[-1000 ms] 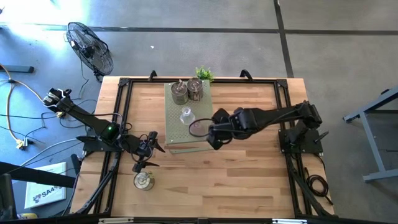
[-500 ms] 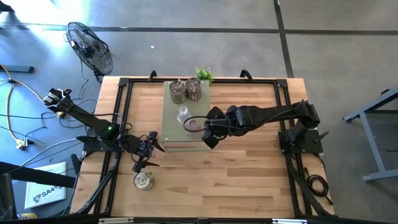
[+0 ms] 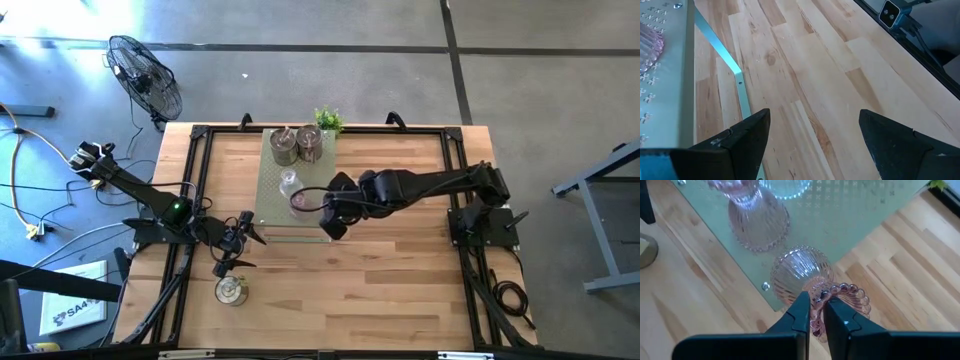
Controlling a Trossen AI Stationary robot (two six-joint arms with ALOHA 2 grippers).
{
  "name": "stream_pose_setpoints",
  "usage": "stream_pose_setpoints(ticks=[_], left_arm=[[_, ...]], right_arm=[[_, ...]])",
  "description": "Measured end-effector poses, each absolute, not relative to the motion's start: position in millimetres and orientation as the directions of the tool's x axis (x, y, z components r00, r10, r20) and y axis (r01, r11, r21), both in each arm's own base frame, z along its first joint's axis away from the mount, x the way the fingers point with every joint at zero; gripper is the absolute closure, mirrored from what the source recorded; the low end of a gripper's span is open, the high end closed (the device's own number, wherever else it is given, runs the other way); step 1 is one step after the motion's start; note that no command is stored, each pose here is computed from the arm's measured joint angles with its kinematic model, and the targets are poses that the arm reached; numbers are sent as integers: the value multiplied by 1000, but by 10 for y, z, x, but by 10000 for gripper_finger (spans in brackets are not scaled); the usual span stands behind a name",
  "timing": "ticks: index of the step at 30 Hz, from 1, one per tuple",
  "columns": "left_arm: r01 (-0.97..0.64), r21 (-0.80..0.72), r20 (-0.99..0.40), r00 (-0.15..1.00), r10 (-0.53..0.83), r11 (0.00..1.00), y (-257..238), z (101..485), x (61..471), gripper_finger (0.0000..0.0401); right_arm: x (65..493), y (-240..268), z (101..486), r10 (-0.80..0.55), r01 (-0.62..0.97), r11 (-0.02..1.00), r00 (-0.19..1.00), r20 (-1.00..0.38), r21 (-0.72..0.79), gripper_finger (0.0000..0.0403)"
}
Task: Pick & Place candle stick holders
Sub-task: Put the pink candle holder on the shelf
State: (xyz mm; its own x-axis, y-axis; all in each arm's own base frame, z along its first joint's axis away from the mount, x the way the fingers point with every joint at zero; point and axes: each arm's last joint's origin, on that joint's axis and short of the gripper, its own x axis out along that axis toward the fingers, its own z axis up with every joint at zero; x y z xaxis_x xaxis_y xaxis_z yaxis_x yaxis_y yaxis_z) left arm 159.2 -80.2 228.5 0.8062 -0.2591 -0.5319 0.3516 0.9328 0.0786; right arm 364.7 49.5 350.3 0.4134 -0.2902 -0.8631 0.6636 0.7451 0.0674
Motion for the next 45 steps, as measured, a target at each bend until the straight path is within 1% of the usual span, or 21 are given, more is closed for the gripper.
stream_pose_setpoints(ticks=[4, 9, 16, 30, 39, 45], left_arm=[[352, 78, -532, 806, -259, 933, -802, 2285, 1592, 100], [352, 78, -532, 806, -259, 933, -802, 2285, 1592, 100], [352, 78, -532, 806, -260, 933, -802, 2285, 1592, 100], [353, 77, -531, 806, -261, 932, -802, 2286, 1592, 100], [353, 77, -531, 806, -261, 933, -802, 2286, 1592, 100], [354, 79, -531, 806, -261, 932, -802, 2286, 1592, 100]], right_arm=[[3622, 488, 3699, -306, 666, 740, 459, -834, 95, 378], [3619, 486, 3779, -308, 661, 742, 483, -820, 111, 378], [3681, 457, 3709, -270, 661, 739, 467, -842, 129, 378], [3754, 301, 3636, -265, 684, 719, 439, -859, 128, 378], [3819, 264, 3670, -252, 652, 739, 499, -829, 168, 378], [3825, 261, 3673, -256, 649, 742, 505, -824, 167, 378]])
